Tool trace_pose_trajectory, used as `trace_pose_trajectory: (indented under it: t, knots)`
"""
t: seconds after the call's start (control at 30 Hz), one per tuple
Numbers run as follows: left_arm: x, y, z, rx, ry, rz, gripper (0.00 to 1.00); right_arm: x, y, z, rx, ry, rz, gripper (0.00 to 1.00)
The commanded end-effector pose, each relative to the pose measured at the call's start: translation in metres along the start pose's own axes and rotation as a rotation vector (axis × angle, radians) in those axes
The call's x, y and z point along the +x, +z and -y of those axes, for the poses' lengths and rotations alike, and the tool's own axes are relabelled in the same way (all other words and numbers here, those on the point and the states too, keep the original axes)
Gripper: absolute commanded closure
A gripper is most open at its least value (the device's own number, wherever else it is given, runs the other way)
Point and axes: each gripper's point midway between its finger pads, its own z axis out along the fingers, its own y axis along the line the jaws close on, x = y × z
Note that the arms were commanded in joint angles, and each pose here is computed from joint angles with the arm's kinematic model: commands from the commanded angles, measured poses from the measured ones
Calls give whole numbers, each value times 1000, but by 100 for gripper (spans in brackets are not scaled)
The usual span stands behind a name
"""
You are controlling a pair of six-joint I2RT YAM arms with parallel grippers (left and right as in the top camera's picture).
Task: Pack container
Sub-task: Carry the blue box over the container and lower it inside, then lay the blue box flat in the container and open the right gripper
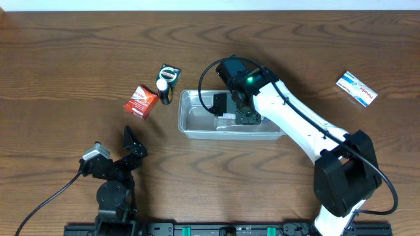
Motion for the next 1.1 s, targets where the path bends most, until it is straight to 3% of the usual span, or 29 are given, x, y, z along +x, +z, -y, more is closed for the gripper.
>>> trace_pose_trajectory:
  t: [0.0,1.07]
  knots:
    - [13,1,-11,-42,34,-29,2,-3,-4,-5,6,5,12,99]
    - [13,1,-11,-42,33,-29,2,-6,-1,-30,-58,-42,-12,99]
